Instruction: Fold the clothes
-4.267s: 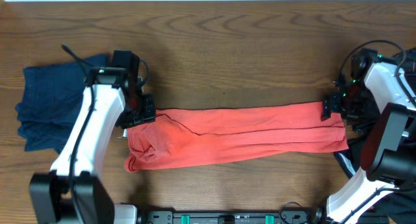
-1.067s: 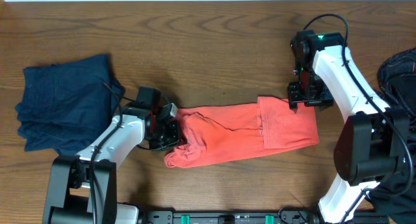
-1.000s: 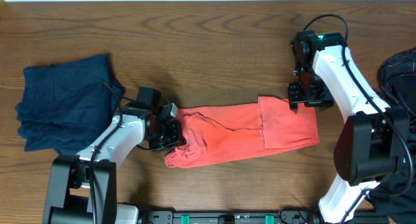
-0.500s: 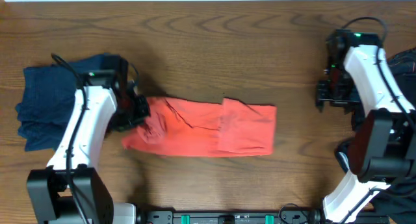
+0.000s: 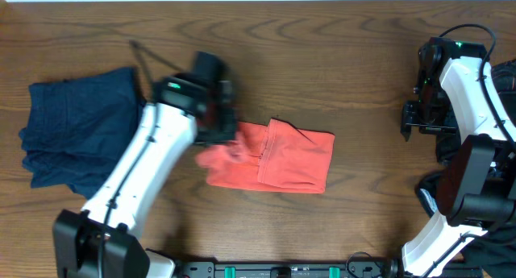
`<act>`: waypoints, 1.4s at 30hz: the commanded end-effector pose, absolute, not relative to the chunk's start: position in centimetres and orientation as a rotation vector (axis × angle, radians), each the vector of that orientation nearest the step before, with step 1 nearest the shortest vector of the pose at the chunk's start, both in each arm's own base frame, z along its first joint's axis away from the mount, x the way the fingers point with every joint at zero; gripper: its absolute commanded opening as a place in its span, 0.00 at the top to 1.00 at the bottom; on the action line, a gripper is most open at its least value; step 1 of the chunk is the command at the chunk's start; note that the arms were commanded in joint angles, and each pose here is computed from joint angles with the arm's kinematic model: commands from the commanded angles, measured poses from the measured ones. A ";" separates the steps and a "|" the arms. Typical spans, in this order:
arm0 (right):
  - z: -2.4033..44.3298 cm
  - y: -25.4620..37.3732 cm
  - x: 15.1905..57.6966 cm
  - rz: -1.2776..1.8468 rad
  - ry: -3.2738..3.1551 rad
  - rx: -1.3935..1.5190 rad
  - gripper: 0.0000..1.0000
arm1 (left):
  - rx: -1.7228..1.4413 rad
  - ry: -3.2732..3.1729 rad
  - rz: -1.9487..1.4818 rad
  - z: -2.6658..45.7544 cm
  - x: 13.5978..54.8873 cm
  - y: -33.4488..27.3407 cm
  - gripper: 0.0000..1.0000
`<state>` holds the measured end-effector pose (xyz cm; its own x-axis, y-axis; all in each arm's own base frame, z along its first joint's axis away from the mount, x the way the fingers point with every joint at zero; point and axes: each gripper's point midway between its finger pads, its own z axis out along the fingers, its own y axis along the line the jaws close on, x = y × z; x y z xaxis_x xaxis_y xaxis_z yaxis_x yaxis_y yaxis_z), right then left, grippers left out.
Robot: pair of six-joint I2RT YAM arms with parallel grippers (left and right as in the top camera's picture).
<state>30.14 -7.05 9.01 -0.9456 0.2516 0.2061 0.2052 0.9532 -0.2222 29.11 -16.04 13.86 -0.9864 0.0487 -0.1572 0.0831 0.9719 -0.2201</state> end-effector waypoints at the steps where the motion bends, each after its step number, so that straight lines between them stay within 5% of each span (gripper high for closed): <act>1: 9.6 -7.1 30.0 0.278 -2.891 -0.309 0.36 | 0.186 2.948 -0.385 13.7 28.4 -20.6 0.92; 16: 9.5 -6.5 29.9 0.223 -2.889 -0.283 0.36 | 0.581 3.035 -0.320 5.5 23.5 -29.9 0.90; 18: 9.5 -6.4 29.9 0.215 -2.890 -0.284 0.36 | 0.594 3.021 -0.333 5.6 23.4 -30.3 0.83; 19: 9.5 -6.4 29.9 0.215 -2.890 -0.284 0.36 | 0.595 3.019 -0.338 5.6 23.3 -30.5 0.69; 25: 9.5 -5.8 30.0 0.174 -2.893 -0.283 0.36 | 0.777 2.945 -0.770 11.9 22.0 -34.4 0.51; 33: 9.3 0.0 31.1 -0.190 -2.940 0.006 0.38 | 0.644 2.560 -0.773 26.1 27.6 -28.0 0.48; 38: 11.8 10.5 31.5 -0.891 -2.876 0.488 0.32 | 0.366 2.600 -0.507 27.1 29.6 -19.3 0.43; 42: 12.2 15.7 30.9 -0.967 -2.827 0.735 0.23 | 0.208 2.723 -0.446 24.5 29.9 -15.7 0.42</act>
